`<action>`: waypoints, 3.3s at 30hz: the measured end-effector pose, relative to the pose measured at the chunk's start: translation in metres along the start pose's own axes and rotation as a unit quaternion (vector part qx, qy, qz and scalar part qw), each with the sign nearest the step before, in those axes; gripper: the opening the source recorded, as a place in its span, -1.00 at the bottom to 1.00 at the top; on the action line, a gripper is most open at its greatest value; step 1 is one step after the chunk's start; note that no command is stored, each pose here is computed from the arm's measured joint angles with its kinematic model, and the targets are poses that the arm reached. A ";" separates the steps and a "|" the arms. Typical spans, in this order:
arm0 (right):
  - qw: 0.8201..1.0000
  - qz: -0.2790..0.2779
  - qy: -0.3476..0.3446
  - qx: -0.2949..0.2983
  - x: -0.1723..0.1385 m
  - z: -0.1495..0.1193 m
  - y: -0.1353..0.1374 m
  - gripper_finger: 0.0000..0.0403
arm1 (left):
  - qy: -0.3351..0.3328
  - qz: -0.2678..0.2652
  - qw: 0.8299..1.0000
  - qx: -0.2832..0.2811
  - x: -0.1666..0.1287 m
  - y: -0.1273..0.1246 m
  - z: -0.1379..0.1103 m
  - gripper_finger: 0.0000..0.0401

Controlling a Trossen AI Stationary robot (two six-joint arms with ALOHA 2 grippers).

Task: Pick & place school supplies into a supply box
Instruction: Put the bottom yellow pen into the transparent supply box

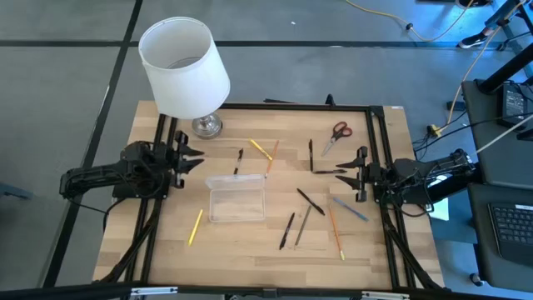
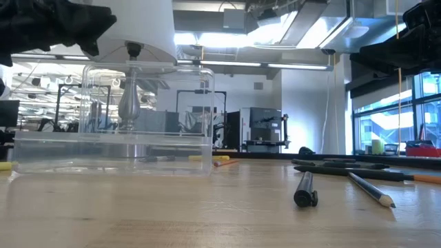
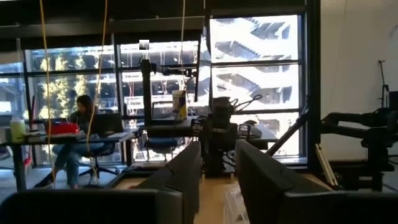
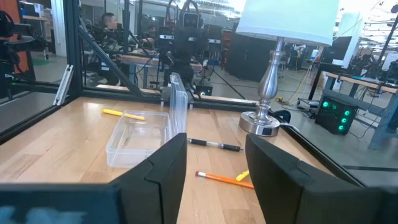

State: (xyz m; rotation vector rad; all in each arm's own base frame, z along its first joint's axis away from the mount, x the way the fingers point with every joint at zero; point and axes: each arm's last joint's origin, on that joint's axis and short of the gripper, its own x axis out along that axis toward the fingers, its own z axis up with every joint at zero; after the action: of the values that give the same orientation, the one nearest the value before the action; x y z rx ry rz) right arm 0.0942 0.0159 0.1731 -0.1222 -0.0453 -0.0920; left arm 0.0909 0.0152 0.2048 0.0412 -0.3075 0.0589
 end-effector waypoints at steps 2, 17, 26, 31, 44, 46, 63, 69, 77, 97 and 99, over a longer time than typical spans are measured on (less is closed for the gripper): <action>1.000 0.000 0.000 0.000 0.000 0.000 0.000 -0.16 | 0.000 0.000 1.000 -0.003 0.000 0.000 0.000 -0.41; 1.000 0.000 0.000 0.000 0.000 0.000 0.000 -0.16 | 0.009 -0.079 0.997 -0.023 0.000 -0.005 -0.001 -0.13; 1.000 0.000 0.000 0.000 0.000 0.000 0.000 -0.16 | 0.053 -0.038 0.998 0.008 0.004 -0.002 -0.010 -0.16; 1.000 0.000 0.000 0.000 0.000 0.000 0.000 -0.16 | 0.107 -0.022 0.994 0.011 0.006 0.000 -0.010 -0.16; 1.000 0.000 0.000 0.000 0.000 0.000 0.000 -0.16 | 0.182 -0.009 0.983 0.034 0.018 -0.002 0.029 -0.20; 1.000 0.000 0.000 0.000 0.000 0.000 0.000 -0.16 | 0.190 -0.002 0.981 0.037 0.022 -0.004 0.038 -0.21; 1.000 0.000 0.000 0.000 0.000 0.000 0.000 -0.16 | 0.498 0.026 0.865 0.055 0.103 -0.054 0.120 -0.27; 1.000 0.000 0.000 0.000 0.000 0.000 0.000 -0.16 | 0.636 0.114 0.762 -0.041 0.120 -0.085 0.133 -0.29; 1.000 0.000 0.000 0.000 0.000 0.000 0.000 -0.16 | 0.736 0.254 0.605 -0.166 0.123 -0.139 0.094 -0.29; 1.000 0.000 0.000 0.002 0.000 0.000 0.000 -0.16 | 0.742 0.341 0.550 -0.175 0.100 -0.211 0.000 -0.29; 1.000 0.000 0.000 0.005 0.000 0.000 0.000 -0.16 | 0.738 0.361 0.533 -0.202 0.090 -0.204 -0.003 -0.29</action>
State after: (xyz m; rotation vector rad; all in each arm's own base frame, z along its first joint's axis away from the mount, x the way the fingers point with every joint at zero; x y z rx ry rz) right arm 0.0942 0.0159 0.1732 -0.1127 -0.0458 -0.0917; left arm 0.1909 -0.1838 0.2224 -0.6074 1.4498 0.8153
